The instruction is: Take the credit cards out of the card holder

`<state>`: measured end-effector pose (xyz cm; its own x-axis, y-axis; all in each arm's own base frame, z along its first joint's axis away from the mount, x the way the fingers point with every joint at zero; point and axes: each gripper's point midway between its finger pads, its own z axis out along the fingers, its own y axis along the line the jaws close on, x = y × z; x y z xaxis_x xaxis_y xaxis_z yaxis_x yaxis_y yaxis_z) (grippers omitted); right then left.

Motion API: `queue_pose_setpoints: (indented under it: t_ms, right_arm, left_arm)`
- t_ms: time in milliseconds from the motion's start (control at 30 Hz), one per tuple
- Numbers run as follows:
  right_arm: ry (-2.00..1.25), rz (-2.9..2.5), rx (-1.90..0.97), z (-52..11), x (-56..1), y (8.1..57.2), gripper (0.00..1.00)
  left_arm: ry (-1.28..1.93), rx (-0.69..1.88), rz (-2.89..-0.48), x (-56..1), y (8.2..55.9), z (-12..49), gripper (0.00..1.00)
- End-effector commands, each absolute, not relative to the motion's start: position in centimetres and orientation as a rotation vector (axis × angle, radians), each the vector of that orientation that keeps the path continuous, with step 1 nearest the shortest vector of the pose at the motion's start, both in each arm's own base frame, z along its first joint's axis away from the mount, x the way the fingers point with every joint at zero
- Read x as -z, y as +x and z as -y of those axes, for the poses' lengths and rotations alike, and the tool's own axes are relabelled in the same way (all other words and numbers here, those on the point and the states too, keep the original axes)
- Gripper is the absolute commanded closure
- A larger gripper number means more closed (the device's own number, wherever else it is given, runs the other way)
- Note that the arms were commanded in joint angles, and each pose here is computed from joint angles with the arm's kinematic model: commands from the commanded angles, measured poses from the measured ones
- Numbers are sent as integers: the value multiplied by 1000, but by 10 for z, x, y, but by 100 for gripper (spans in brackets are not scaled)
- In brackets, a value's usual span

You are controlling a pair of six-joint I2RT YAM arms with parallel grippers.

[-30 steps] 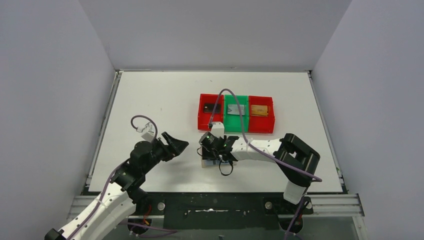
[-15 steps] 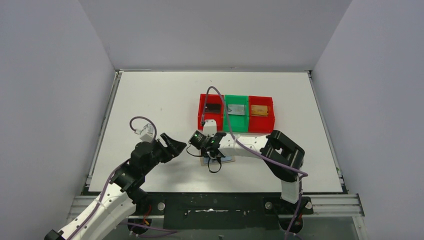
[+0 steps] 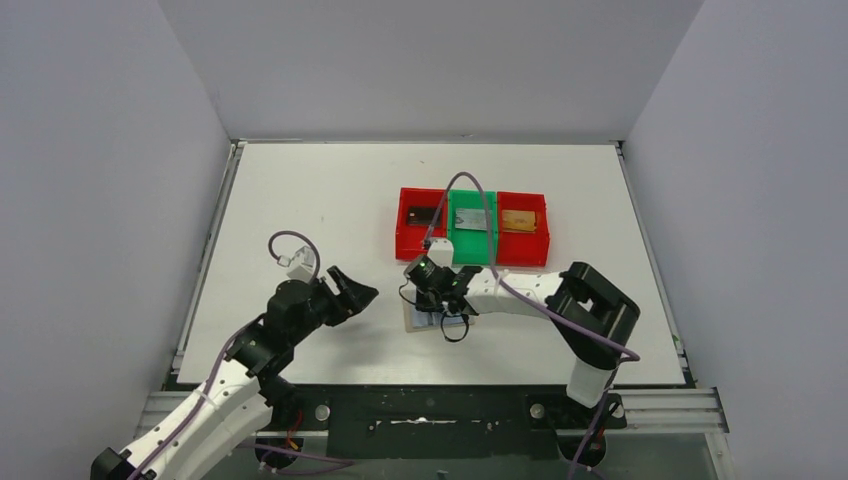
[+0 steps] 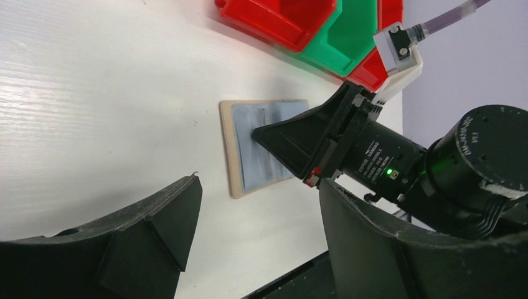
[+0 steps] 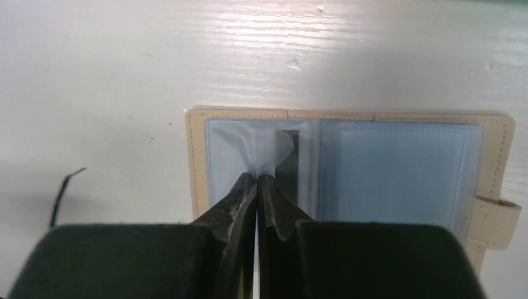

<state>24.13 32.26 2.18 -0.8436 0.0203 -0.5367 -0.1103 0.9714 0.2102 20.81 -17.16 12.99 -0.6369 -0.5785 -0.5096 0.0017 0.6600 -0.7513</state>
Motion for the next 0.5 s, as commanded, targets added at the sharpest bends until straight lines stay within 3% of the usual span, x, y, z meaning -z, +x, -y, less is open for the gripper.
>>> queue_pose_setpoints:
  t_ms: [0, 167, 467]
  right_arm:
    - [-6, -2514, -573, -326, -41, 246, 100]
    - [44, -2440, -790, -330, -64, 251, 100]
    - [110, -2379, -913, -320, -74, 251, 100]
  left_arm:
    - [-341, 1061, -2026, -159, 214, 191, 31]
    - [-282, 1127, -2039, -158, 213, 204, 31]
    - [-187, 1238, -2089, -146, 212, 229, 30]
